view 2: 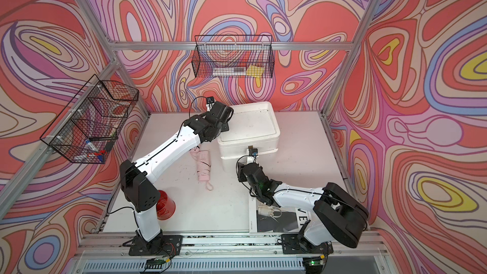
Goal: Place the umbrella in the drawer by color
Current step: Close the drawer in the storage box.
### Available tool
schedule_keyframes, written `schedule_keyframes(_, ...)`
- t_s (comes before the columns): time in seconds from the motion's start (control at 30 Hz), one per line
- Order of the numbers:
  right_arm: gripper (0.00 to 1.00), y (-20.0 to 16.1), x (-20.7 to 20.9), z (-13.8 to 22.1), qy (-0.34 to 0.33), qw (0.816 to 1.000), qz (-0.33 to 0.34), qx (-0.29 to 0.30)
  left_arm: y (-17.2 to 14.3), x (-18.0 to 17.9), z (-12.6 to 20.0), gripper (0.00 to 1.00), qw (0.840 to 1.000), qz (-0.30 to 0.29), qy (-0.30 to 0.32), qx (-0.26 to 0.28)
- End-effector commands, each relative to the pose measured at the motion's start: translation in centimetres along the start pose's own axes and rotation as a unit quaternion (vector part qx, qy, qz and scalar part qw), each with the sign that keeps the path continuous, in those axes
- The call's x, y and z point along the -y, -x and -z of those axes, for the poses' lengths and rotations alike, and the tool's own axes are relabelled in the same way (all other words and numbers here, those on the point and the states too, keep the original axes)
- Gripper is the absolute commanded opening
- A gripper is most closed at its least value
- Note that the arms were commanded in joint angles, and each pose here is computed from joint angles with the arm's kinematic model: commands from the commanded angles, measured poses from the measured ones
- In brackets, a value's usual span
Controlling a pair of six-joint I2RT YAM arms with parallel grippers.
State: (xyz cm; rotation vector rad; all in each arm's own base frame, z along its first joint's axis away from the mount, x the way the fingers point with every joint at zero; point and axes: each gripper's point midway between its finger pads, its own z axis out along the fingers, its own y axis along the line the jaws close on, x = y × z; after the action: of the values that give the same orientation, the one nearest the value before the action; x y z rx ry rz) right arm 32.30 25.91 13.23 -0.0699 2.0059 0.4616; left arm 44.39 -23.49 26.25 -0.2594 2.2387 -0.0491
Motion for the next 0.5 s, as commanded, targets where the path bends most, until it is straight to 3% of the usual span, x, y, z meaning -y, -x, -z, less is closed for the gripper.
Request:
schedule_keyframes(0.0,0.51,5.8,-1.8,-0.9,-0.002,0.995,-0.004,0.101,-5.8,-0.1,0.0,0.0,0.993,0.014,-0.021,-0.118)
schedule_keyframes(0.2,0.52,4.3,-2.3,-2.7,0.001,0.996,0.022,0.083,-5.6,-0.3,0.2,0.0,0.993,-0.005,-0.025,-0.115)
schedule_keyframes(0.33,0.54,3.5,-3.1,-1.1,0.044,0.998,0.01,0.046,-5.0,-0.3,-0.3,0.0,0.994,-0.025,-0.022,-0.105)
schedule_keyframes(0.47,0.55,1.8,-2.1,1.2,0.045,0.999,0.002,-0.011,-4.7,-0.8,-1.1,0.0,0.994,-0.013,-0.003,-0.108)
